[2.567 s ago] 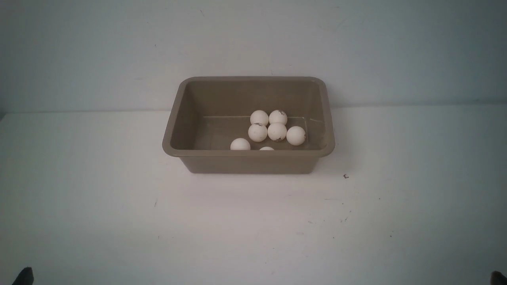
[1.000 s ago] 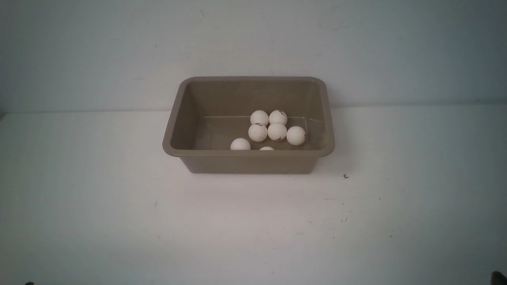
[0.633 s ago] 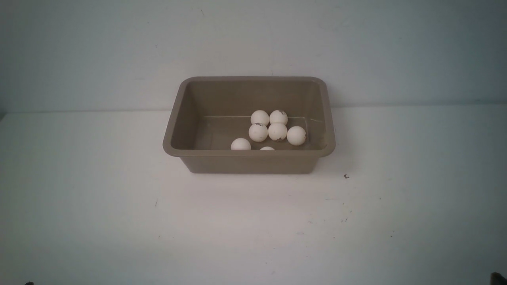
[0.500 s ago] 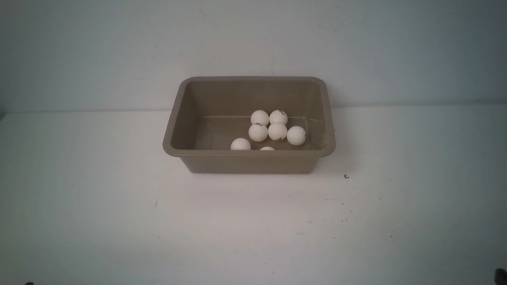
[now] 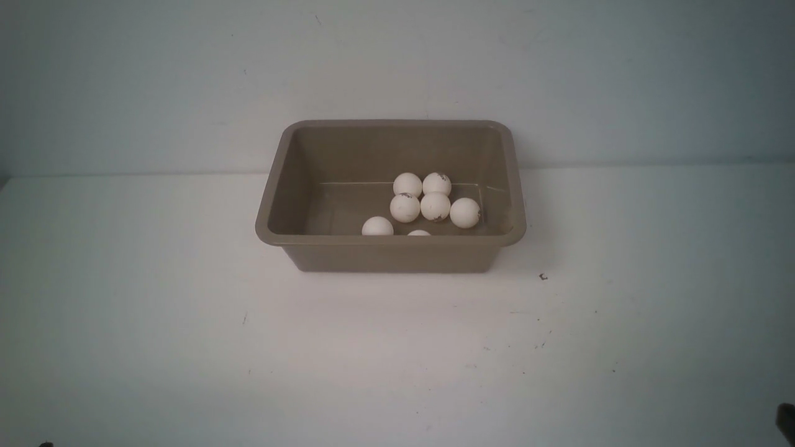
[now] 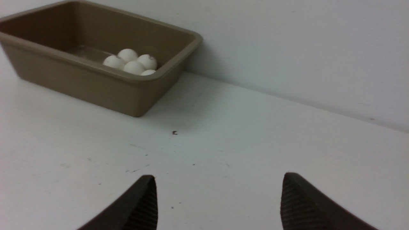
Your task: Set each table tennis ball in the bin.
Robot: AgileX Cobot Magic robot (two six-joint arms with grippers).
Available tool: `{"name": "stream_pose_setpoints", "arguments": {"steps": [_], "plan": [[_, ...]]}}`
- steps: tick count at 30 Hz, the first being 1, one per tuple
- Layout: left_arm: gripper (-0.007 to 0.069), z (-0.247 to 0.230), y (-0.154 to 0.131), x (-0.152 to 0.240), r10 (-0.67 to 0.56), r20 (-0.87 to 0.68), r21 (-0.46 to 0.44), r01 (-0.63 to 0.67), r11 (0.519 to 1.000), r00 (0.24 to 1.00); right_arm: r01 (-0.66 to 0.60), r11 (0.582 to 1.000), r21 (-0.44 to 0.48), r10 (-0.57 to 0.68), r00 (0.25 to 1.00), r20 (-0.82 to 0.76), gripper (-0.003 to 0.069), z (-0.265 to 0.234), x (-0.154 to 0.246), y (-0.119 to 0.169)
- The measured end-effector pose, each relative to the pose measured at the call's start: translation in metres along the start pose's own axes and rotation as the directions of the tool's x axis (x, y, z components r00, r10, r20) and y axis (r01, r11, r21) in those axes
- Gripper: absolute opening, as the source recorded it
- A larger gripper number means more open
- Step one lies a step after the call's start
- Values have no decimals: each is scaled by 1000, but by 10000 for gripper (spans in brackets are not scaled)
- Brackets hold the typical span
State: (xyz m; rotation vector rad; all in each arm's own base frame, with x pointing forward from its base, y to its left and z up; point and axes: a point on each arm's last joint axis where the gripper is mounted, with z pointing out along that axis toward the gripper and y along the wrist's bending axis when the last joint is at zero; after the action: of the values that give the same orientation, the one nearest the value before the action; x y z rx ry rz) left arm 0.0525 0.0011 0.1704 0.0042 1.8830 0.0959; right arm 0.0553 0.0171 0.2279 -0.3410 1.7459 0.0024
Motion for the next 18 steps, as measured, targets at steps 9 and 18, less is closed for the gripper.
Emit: {"name": "stream_pose_setpoints", "arguments": {"steps": [9,18], "plan": [[342,0,0,0,-1,0,0,1,1000,1000,-109,989,101,110,994,-3,472,14,37,-4],[342,0,0,0,-1,0,0,1,1000,1000,-119,985,127,122,992,-21,472,14,46,-4]]}}
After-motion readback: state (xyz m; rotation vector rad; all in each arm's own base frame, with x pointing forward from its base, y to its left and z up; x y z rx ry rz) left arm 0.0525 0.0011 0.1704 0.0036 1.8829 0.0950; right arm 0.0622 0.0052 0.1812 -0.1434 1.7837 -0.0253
